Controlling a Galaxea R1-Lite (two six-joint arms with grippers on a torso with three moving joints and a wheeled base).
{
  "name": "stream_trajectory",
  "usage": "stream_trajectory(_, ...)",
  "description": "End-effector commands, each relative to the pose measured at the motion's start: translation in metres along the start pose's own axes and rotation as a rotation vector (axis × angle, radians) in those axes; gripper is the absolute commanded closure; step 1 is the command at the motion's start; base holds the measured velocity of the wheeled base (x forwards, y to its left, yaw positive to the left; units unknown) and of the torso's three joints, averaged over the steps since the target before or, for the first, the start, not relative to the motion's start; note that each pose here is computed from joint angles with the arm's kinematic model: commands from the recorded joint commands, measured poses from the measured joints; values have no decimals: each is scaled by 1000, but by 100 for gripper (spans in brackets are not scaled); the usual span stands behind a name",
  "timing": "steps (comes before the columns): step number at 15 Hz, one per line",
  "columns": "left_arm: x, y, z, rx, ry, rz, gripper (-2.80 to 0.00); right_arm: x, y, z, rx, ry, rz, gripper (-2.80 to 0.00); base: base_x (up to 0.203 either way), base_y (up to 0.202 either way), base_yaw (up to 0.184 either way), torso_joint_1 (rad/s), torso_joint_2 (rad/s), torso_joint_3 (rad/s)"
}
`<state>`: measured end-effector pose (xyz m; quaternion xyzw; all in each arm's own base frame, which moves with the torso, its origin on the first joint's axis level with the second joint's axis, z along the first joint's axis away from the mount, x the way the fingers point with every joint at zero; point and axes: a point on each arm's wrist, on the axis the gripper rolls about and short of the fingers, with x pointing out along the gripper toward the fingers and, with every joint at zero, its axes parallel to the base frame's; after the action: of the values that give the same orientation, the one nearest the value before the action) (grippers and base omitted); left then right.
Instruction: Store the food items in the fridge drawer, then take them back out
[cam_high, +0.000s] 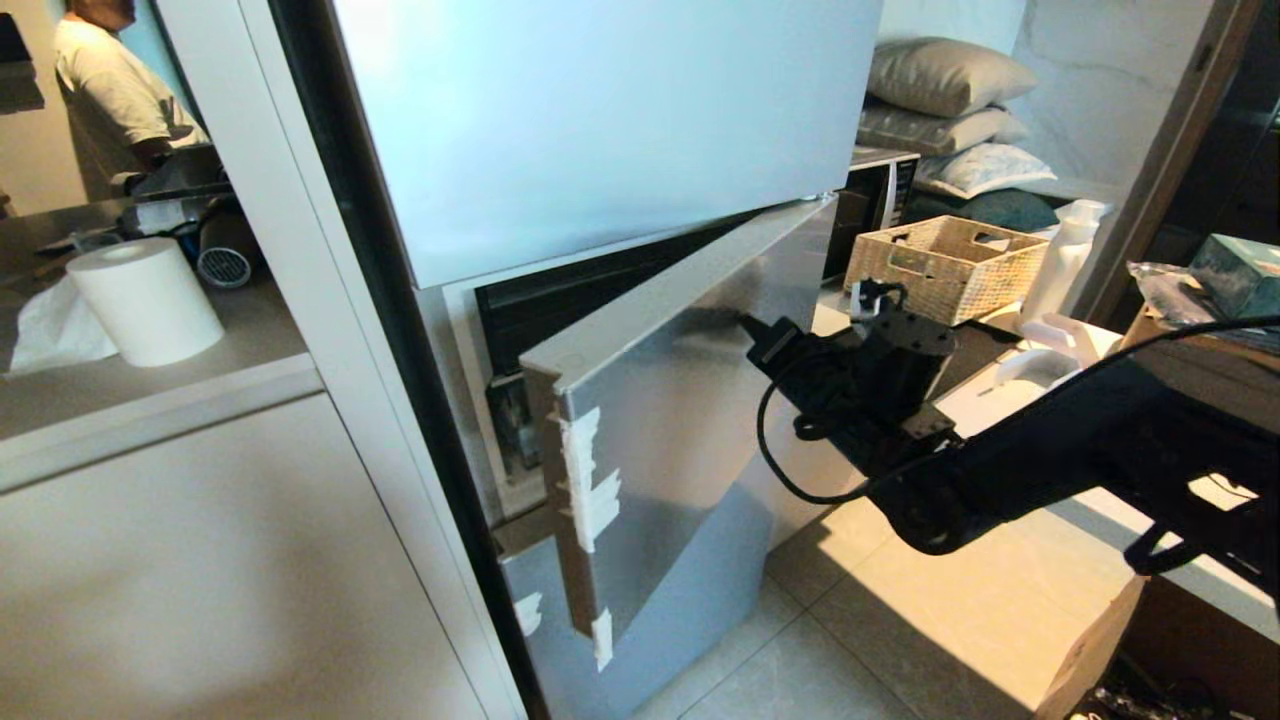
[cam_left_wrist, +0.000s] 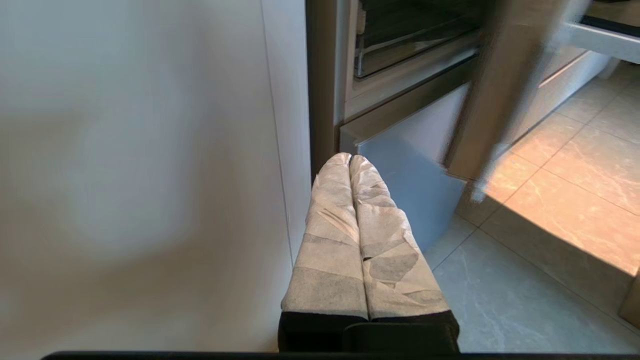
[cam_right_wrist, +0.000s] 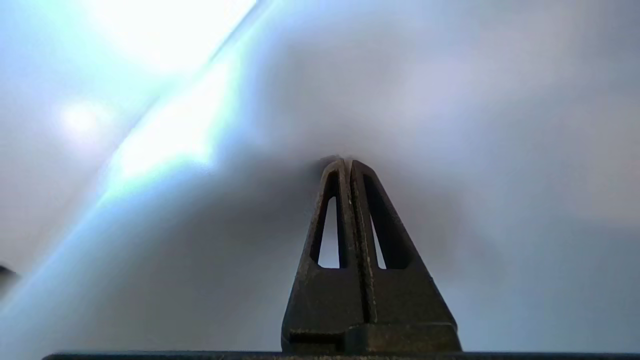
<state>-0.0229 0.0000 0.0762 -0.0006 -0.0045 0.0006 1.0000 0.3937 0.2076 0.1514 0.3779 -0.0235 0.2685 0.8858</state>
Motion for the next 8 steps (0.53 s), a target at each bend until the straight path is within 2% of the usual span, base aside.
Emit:
stream_trajectory(1,0,0,0,0,3,0,0,18,-18,-22,5,-8,19,0,0,0,0,0,0,0)
stream_trajectory(3,0,0,0,0,3,0,0,30,-21,-25,3,-33,44,0,0,0,0,0,0,0)
stream_trajectory(6,0,0,0,0,3,0,0,40,-30,-34,-1,11,-1,0,0,0,0,0,0,0)
stream_trajectory(8,0,0,0,0,3,0,0,50,-29,-35,-2,10,-5,0,0,0,0,0,0,0)
